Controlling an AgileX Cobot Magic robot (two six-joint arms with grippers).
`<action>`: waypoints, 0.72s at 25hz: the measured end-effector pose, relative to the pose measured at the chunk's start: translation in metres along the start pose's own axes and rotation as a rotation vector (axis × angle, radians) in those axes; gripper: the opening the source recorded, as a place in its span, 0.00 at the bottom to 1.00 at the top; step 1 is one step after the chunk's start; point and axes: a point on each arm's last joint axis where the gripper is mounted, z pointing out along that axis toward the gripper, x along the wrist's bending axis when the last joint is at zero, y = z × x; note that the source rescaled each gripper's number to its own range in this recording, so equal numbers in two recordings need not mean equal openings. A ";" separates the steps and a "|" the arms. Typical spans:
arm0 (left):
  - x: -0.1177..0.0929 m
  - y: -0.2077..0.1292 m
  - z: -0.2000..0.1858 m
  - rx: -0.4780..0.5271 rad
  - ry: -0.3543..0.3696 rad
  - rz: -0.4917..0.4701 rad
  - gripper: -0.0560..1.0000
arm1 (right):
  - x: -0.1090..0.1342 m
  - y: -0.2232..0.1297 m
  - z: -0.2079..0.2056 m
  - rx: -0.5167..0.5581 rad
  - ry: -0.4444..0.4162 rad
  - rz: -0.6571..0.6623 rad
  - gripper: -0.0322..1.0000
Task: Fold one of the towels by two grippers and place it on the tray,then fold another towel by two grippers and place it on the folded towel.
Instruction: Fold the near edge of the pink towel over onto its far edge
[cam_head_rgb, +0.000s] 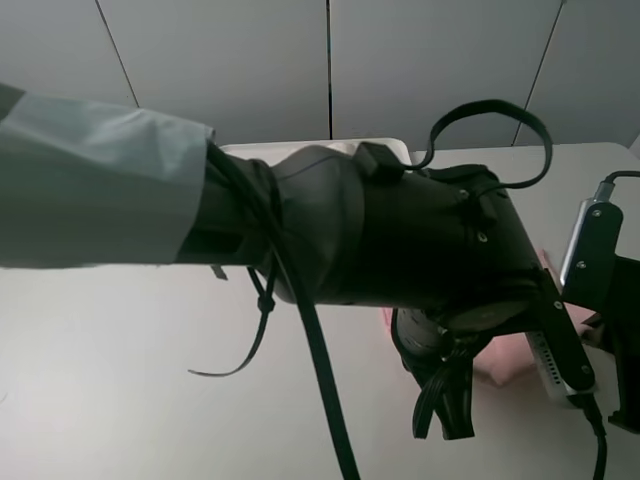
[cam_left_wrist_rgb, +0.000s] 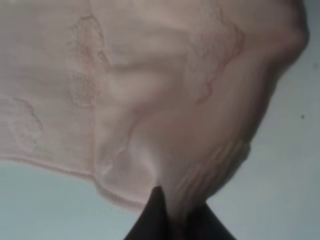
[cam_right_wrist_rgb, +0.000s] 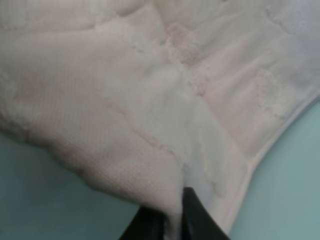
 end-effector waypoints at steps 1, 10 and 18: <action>0.001 0.000 -0.001 -0.004 0.006 0.001 0.05 | 0.000 0.000 0.000 -0.003 0.000 0.012 0.04; 0.022 -0.006 0.005 -0.018 -0.034 -0.114 0.05 | 0.002 0.004 -0.002 -0.041 0.030 0.134 0.04; 0.035 -0.010 0.009 -0.017 -0.043 -0.127 0.05 | 0.003 0.005 -0.002 -0.048 0.037 0.164 0.04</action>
